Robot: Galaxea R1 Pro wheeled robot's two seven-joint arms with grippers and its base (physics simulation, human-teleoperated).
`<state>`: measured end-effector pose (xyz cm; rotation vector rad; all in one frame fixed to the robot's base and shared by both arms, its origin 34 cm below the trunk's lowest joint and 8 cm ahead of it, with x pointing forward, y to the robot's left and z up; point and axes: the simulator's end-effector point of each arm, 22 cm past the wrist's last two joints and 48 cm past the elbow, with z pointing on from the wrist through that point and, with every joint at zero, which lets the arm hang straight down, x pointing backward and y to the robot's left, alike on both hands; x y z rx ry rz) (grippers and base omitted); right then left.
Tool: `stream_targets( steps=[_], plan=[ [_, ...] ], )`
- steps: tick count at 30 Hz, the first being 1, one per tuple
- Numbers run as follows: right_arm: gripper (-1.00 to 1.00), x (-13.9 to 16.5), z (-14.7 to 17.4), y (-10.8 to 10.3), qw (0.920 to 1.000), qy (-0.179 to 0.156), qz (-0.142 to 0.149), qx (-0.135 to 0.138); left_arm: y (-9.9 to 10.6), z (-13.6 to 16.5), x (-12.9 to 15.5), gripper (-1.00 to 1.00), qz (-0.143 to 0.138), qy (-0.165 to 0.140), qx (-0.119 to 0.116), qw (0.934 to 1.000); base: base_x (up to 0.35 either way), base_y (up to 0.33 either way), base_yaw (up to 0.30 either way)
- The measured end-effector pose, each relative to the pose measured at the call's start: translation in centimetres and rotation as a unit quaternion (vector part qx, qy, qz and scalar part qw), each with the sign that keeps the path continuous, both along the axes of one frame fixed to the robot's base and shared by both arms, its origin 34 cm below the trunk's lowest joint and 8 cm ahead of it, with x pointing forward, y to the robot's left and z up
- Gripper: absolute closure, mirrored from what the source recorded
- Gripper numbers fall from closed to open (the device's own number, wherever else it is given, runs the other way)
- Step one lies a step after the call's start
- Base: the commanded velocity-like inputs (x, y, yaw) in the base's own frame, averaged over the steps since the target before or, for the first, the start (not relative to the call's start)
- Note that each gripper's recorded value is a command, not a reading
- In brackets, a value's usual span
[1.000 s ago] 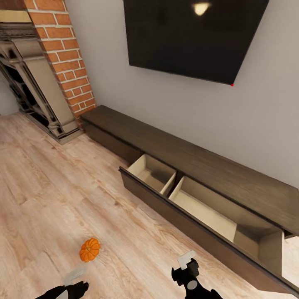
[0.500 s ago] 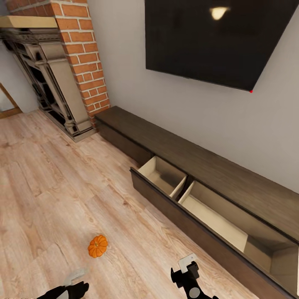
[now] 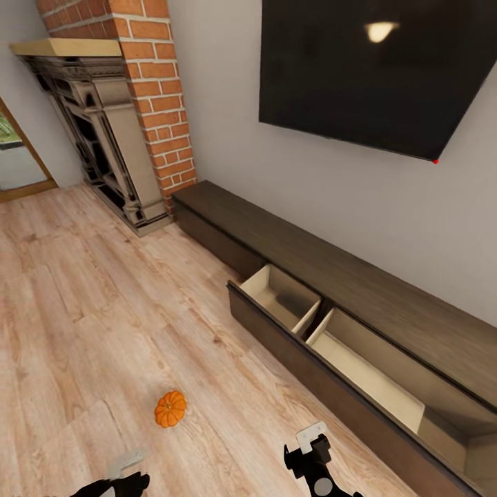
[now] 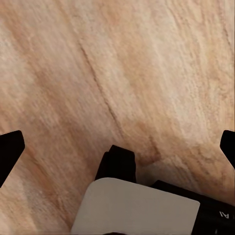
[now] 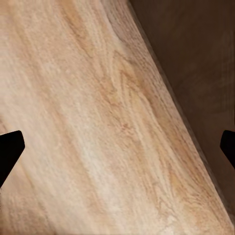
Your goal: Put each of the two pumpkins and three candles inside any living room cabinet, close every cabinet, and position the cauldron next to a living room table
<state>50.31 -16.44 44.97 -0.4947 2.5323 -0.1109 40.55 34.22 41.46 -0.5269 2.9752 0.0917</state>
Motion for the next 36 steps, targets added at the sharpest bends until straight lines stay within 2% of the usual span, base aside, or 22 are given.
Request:
stream_targets(
  steps=[8,36],
  plan=[
    [-1.00,0.5,0.5,0.5,1.0000,-0.006,0.000,0.003,-1.6,0.1,0.1,-1.00,-0.002,-0.003,-0.010,0.9999,0.000,0.000,0.171],
    [-1.00,1.9,2.1,0.8,0.9996,-0.027,-0.001,0.004,-1.7,1.2,1.7,-1.00,-0.002,-0.023,-0.011,0.9997,0.002,-0.016,0.186]
  ],
)
